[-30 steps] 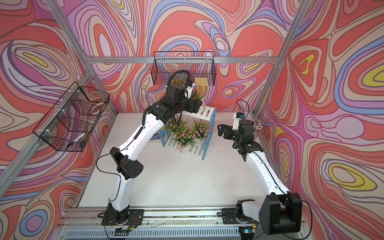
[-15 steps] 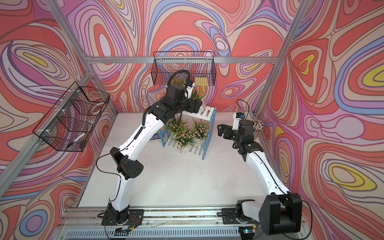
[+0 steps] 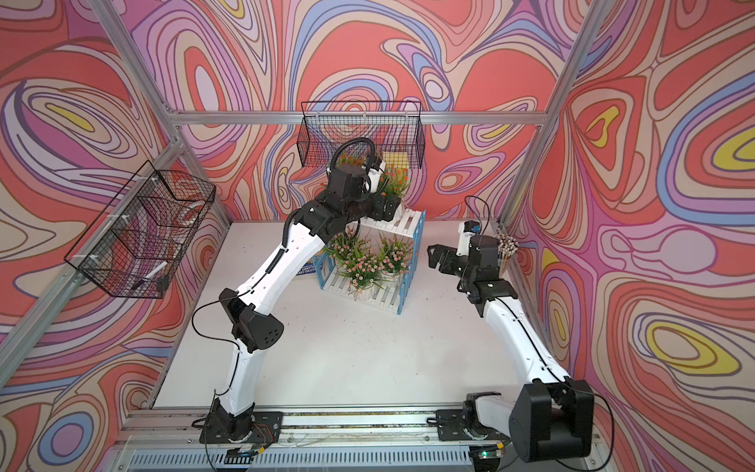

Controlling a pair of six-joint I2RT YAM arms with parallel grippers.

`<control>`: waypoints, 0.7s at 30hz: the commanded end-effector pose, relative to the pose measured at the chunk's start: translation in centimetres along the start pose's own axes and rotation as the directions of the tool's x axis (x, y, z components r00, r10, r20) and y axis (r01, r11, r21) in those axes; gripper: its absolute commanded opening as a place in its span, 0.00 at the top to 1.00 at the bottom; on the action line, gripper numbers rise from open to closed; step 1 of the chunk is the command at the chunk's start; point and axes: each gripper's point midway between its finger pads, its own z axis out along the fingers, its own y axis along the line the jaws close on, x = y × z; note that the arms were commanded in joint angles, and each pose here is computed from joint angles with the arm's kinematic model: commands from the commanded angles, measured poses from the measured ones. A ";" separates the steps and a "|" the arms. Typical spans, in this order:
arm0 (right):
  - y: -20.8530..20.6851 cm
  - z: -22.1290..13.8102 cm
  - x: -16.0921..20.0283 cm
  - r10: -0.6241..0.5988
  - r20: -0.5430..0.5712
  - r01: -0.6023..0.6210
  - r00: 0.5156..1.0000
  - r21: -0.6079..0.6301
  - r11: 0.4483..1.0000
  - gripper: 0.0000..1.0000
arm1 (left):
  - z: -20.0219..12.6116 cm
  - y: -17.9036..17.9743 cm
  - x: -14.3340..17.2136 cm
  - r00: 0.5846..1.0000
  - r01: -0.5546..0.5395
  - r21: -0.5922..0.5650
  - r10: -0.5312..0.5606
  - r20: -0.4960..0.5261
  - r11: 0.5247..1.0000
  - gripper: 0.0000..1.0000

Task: Place the baby's breath potted plants on the rack by color
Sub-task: Place the baby's breath potted plant on the rack.

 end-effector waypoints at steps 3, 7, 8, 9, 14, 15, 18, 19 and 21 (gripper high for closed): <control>0.1 -0.2 -0.1 -0.015 0.008 0.015 1.000 -0.008 1.000 0.02 | 0.5 -0.6 -0.9 0.999 0.001 0.023 -0.002 0.041 1.000 0.08; 0.0 -0.2 0.1 -0.014 0.007 0.014 1.000 -0.009 1.000 0.02 | 0.5 -0.7 -0.8 0.999 0.003 0.028 -0.004 0.039 1.000 0.08; 0.0 -0.1 0.1 -0.014 0.006 0.014 1.000 -0.009 1.000 0.02 | 0.5 -0.7 -0.8 0.999 0.004 0.028 -0.005 0.037 1.000 0.08; 0.0 -0.1 0.1 -0.014 0.006 0.014 1.000 -0.009 1.000 0.02 | 0.4 -0.7 -0.8 0.999 0.004 0.030 -0.005 0.036 1.000 0.08; 0.0 -0.2 0.0 -0.013 0.011 0.013 1.000 -0.005 1.000 0.02 | -0.7 -1.2 -1.2 0.998 0.009 0.059 -0.012 0.054 0.998 0.07; 0.0 -0.2 0.0 -0.013 0.011 0.013 1.000 -0.005 1.000 0.02 | -1.0 -1.3 -1.2 0.998 0.006 0.063 -0.009 0.055 0.998 0.06; 0.0 -0.4 -0.1 -0.015 0.017 0.015 1.000 -0.002 1.000 0.02 | -2.3 -1.4 -1.4 0.998 -0.008 0.070 0.004 0.060 0.998 0.00; 0.0 -0.5 -0.2 -0.015 0.020 0.015 1.000 -0.001 1.000 0.02 | -2.8 -1.4 -1.4 0.998 -0.012 0.073 0.007 0.063 0.997 0.00; 0.0 -0.7 -0.4 -0.015 0.028 0.015 0.999 0.000 1.000 0.02 | -3.8 -1.4 -1.4 0.997 -0.019 0.075 0.013 0.081 0.997 0.00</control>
